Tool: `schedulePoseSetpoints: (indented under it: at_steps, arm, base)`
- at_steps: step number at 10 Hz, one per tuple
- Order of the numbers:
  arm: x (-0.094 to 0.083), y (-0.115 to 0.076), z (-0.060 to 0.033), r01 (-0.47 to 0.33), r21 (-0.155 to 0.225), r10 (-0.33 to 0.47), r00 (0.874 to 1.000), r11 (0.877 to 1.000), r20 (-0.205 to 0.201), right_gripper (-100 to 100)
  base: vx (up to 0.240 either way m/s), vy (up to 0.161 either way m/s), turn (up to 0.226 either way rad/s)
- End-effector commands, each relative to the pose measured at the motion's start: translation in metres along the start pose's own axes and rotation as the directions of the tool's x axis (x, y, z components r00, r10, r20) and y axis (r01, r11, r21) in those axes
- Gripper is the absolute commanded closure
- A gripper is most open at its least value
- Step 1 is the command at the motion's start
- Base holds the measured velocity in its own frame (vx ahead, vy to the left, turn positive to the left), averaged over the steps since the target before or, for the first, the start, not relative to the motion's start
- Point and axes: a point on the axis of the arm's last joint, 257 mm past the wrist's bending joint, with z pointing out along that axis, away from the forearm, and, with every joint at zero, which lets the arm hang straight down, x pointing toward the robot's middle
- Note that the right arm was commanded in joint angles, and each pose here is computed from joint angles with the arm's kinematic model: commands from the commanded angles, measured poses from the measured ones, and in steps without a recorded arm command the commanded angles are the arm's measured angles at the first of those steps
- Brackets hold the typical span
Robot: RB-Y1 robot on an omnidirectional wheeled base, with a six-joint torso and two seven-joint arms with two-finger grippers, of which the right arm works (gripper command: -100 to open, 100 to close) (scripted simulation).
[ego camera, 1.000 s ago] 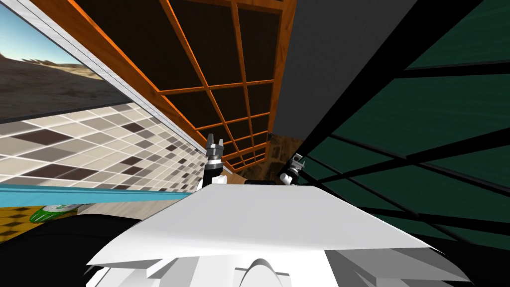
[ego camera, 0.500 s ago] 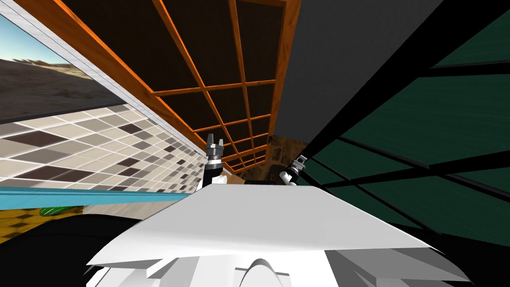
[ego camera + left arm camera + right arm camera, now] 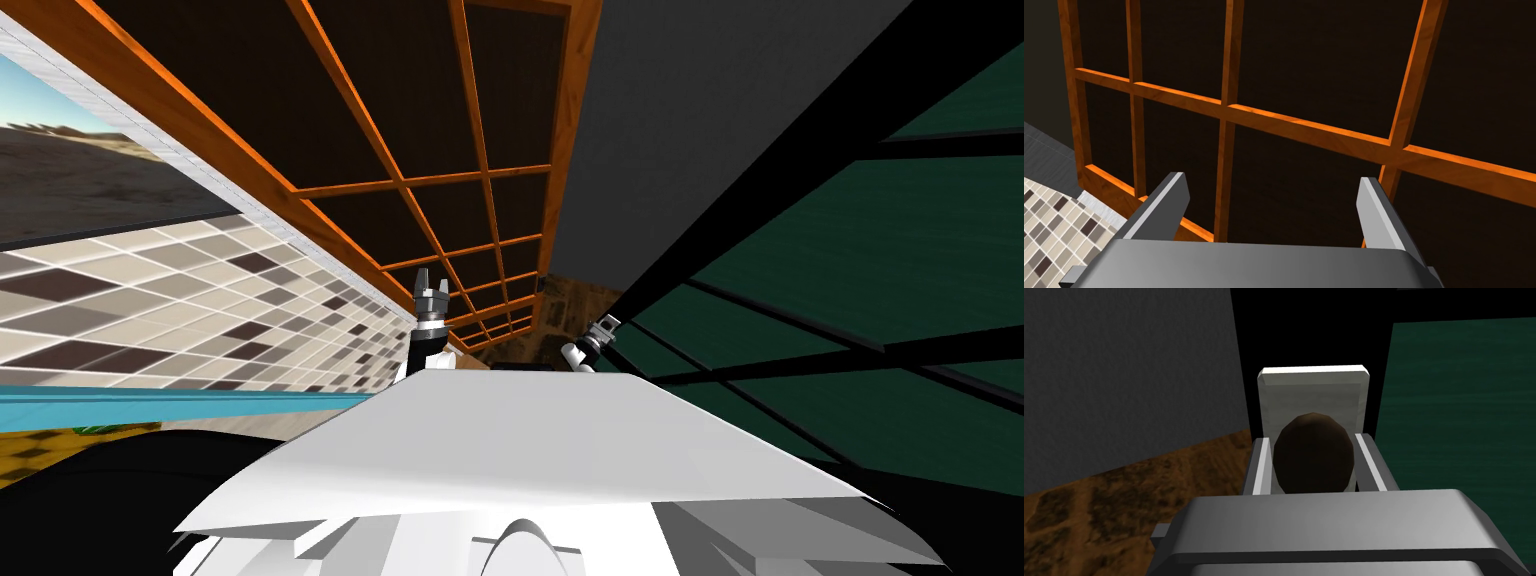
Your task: Push the door open
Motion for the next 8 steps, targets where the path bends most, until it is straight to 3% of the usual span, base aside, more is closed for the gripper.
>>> schedulePoseSetpoints:
  at_steps: [1,2,3,4,5,7,8]
  arm:
    - [-0.001,0.007,-0.0002,-0.003,-0.034,0.003,1.000,0.999,0.003,100]
    - [-0.003,0.003,-0.0013,0.000,-0.017,0.000,1.000,1.000,0.008,100]
    - [0.005,0.028,0.0117,0.010,-0.079,-0.011,1.000,0.997,-0.017,100]
    - [0.005,0.028,0.0117,0.010,-0.079,-0.011,1.000,0.997,-0.017,100]
    - [0.011,0.052,0.0206,0.014,-0.145,-0.020,0.999,0.989,-0.037,100]
    - [0.011,0.052,0.0206,0.014,-0.145,-0.020,0.999,0.989,-0.037,100]
    - [0.015,0.069,0.0246,0.014,-0.195,-0.024,0.999,0.981,-0.047,100]
  base:
    - [0.095,-0.037,0.024]
    - [0.040,-0.016,0.008]
    - [-0.014,-0.087,0.221]
    - [-0.020,-0.108,0.173]
    - [0.018,-0.123,0.281]
    - [0.040,-0.100,0.046]
    - [0.051,-0.078,0.140]
